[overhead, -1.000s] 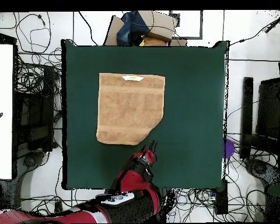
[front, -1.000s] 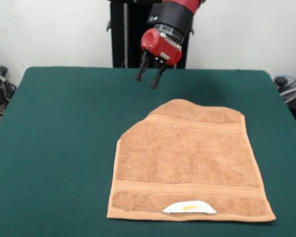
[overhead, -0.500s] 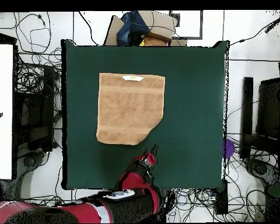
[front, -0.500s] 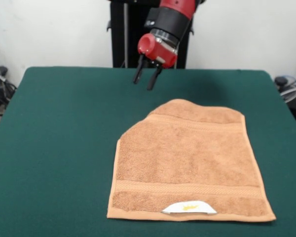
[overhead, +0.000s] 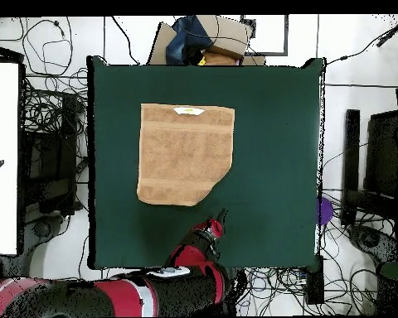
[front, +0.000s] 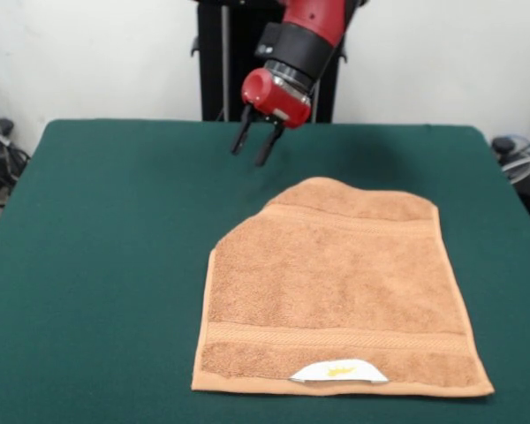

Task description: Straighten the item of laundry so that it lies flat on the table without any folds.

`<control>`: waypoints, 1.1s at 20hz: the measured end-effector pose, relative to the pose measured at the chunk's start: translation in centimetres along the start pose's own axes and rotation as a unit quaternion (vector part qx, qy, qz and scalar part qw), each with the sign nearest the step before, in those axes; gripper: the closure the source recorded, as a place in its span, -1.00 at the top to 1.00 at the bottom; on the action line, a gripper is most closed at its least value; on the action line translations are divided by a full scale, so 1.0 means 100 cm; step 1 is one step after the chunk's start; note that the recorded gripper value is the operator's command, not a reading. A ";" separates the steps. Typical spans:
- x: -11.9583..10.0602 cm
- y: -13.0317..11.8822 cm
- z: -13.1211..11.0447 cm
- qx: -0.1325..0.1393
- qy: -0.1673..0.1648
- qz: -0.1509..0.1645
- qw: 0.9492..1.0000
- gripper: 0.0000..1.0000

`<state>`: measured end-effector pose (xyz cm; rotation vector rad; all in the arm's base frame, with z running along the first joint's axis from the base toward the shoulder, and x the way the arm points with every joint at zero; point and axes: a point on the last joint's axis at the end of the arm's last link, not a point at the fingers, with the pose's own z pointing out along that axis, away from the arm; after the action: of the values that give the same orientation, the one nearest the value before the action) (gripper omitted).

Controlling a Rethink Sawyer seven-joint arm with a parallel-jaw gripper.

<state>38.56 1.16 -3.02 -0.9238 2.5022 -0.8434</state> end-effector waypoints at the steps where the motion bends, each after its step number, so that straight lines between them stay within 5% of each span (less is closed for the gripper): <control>1: 0.001 0.001 0.001 0.001 0.002 0.000 1.000 1.00; 22: -0.026 -0.004 -0.001 0.026 -0.015 0.027 0.999 1.00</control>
<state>40.59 2.73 -2.44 -0.8423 2.4556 -0.8683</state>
